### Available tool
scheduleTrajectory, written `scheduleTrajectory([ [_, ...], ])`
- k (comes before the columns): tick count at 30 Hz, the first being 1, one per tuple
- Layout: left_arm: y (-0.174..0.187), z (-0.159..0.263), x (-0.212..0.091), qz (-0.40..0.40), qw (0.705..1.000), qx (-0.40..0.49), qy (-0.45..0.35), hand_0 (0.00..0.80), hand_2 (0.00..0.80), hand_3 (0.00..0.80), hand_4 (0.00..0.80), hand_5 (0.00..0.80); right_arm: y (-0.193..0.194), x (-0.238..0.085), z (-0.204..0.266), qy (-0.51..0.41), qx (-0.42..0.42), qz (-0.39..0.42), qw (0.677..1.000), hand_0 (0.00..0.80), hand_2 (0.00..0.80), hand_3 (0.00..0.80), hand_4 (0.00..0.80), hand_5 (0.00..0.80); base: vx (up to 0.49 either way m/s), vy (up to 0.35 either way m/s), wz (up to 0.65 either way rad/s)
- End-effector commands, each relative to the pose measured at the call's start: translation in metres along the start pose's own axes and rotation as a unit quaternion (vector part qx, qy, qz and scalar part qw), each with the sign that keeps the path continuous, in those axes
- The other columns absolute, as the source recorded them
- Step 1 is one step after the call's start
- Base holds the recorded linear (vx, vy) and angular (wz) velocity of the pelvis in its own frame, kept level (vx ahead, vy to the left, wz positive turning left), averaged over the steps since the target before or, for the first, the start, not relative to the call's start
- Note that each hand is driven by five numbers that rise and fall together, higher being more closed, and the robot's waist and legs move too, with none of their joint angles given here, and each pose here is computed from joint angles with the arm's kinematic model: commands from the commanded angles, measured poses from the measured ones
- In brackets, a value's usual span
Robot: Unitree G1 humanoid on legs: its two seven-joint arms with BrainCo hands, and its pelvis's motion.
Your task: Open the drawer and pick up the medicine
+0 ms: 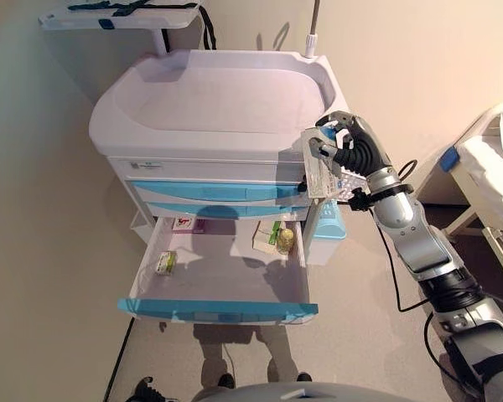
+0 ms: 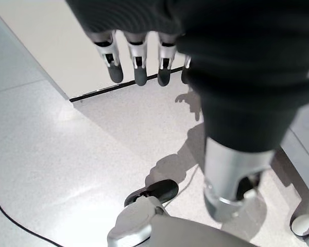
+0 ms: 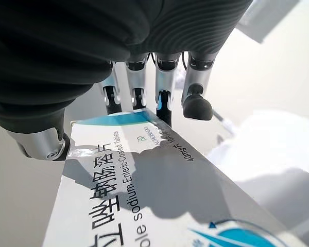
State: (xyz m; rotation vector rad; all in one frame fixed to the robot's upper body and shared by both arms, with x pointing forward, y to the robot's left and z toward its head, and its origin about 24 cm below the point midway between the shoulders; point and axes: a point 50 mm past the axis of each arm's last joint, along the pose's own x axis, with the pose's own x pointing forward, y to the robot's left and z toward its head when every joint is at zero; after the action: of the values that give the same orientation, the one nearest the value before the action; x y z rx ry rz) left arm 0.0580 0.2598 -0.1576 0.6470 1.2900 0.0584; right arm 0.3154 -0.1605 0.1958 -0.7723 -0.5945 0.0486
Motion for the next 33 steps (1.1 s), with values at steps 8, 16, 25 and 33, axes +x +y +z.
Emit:
scheduleTrajectory([
  [8,0.016,-0.011,0.003,0.02,0.999,0.024,0.031,0.0,0.0,0.0,0.0,0.0,-0.031,0.037,0.036,-0.082,-0.016,-0.061,0.995,0.8,0.8,0.8,0.8,0.8,0.006,0.001,0.0],
  [16,0.016,-0.012,0.003,0.023,0.999,0.028,0.031,0.0,0.0,0.0,0.0,0.0,-0.039,0.064,0.045,-0.09,-0.05,-0.063,0.993,0.8,0.8,0.8,0.8,0.8,0.0,0.0,0.0],
  [25,0.022,-0.017,0.003,0.032,0.998,0.031,0.038,0.0,0.0,0.0,0.0,0.0,-0.047,0.101,0.057,-0.081,-0.084,-0.062,0.991,0.8,0.8,0.8,0.8,0.8,0.001,0.0,0.02],
  [33,0.025,-0.021,0.003,0.038,0.998,0.038,0.044,0.0,0.0,0.0,0.0,0.0,-0.051,0.126,0.062,-0.061,-0.137,-0.055,0.987,0.8,0.8,0.8,0.8,0.8,0.001,-0.001,0.01],
])
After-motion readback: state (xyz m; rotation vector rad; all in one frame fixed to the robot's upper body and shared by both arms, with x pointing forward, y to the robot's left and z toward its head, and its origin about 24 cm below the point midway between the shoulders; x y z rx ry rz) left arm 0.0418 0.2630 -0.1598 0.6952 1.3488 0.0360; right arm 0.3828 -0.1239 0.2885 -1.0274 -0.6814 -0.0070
